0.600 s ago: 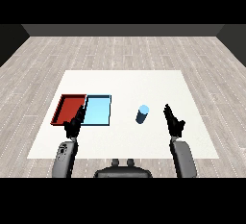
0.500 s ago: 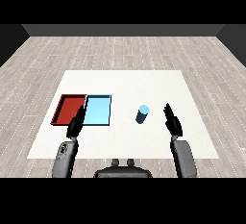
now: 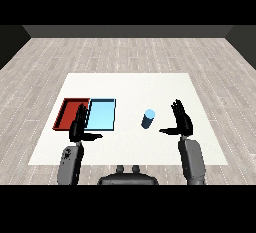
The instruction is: Pick the blue can and put it in the blue box
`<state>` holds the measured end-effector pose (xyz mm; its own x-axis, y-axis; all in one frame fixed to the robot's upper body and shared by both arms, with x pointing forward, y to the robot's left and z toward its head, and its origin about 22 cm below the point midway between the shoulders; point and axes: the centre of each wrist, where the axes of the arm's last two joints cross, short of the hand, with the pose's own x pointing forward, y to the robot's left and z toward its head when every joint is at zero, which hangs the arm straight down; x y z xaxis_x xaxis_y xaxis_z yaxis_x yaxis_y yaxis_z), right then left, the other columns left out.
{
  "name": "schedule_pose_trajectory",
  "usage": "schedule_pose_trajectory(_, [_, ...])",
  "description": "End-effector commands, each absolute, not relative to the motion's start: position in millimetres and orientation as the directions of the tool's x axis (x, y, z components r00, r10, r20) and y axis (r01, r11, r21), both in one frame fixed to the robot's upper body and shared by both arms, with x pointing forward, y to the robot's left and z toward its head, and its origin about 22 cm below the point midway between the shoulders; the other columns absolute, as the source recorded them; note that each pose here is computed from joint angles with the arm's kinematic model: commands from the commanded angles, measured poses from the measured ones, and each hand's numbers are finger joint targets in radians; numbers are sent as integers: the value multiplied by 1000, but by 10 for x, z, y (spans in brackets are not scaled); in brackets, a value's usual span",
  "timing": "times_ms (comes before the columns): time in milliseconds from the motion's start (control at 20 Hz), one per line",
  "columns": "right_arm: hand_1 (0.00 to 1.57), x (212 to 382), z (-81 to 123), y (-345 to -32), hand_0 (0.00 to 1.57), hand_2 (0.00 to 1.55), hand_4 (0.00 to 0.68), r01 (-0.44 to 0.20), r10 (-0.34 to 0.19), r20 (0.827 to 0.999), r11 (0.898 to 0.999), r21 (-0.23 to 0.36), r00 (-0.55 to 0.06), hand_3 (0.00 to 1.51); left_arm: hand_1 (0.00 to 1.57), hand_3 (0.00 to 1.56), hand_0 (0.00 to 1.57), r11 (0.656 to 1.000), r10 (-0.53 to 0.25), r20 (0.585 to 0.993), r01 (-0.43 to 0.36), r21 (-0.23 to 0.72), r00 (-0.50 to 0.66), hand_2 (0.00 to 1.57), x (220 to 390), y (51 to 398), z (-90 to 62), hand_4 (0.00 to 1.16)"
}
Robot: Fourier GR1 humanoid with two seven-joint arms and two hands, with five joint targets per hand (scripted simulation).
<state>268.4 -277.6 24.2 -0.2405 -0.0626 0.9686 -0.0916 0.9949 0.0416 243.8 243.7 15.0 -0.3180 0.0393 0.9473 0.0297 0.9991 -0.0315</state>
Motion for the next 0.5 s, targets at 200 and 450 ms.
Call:
schedule_pose_trajectory(200, [0, 2691, 285, -2917, 0, 0, 0, -136, -131, 933, 987, 90, -334, 0, 0, 0, 0, 995, 98, 890, 46, -86, -445, 0, 2210, 2346, -22, 0])
schedule_pose_trajectory(450, [0, 2812, 189, -3014, 0, 0, 0, -130, -122, 940, 988, 84, -318, 0, 0, 0, 0, 995, 103, 898, 52, -90, -428, 0, 2332, 2542, 117, 0])
